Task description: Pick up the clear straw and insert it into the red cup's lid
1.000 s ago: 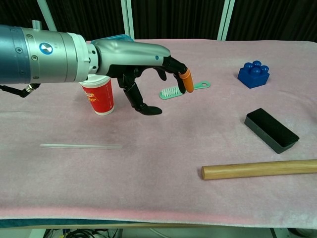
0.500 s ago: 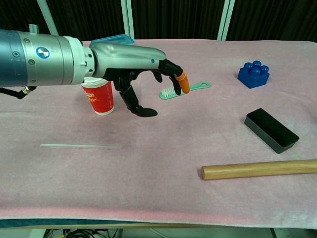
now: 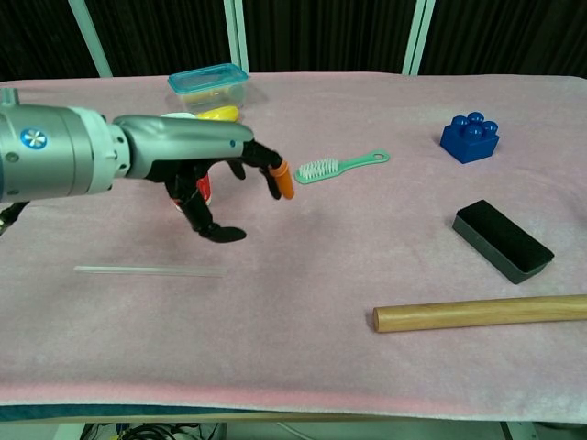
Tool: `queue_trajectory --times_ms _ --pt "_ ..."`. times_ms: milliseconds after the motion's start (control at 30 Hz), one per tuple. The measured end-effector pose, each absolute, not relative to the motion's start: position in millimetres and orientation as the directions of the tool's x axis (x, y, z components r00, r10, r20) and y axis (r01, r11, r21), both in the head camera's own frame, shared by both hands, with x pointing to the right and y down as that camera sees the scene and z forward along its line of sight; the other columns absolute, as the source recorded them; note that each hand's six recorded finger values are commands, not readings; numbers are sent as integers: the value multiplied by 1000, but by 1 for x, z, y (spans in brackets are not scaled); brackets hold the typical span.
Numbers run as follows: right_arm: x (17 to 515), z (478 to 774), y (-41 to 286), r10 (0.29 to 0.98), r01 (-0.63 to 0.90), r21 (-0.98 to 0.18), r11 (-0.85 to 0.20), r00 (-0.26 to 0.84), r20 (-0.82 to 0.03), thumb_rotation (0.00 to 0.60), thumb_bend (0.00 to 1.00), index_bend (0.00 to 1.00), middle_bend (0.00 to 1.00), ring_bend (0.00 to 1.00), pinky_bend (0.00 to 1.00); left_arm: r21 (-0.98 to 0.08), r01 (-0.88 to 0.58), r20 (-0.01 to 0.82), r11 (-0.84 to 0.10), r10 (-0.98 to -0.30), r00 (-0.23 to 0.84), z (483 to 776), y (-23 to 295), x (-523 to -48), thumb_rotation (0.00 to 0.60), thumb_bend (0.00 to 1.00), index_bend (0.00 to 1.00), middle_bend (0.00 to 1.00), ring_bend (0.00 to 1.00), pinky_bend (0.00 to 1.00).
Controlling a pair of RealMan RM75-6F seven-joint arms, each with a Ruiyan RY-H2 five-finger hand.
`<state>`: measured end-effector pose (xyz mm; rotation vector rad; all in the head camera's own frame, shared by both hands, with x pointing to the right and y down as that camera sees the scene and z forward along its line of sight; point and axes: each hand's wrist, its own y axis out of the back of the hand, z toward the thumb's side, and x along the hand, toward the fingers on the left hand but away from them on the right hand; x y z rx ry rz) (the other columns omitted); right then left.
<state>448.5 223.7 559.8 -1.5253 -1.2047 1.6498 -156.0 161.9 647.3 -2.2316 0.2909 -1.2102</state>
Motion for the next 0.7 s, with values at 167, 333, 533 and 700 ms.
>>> queue_trajectory --times_ms 167,333,533,700 --pt "449 560 224 878 156 -894 -421 -176 -444 600 235 78 28 58 185 -601 137 722 -788 -461 516 663 173 -174 600 353 276 212 16 133" --pt "449 560 224 878 157 -893 -421 -177 -445 600 235 78 28 58 185 -618 144 725 -773 -491 483 678 181 -182 600 353 289 214 25 131" --pt "449 560 223 878 158 -893 -421 -178 -445 600 235 78 28 58 185 -624 150 724 -767 -495 481 687 185 -181 600 353 330 217 35 131" --pt "450 560 223 878 160 -894 -420 -180 -444 600 235 78 28 58 184 -631 169 723 -757 -496 481 694 189 -179 600 353 378 220 35 131"
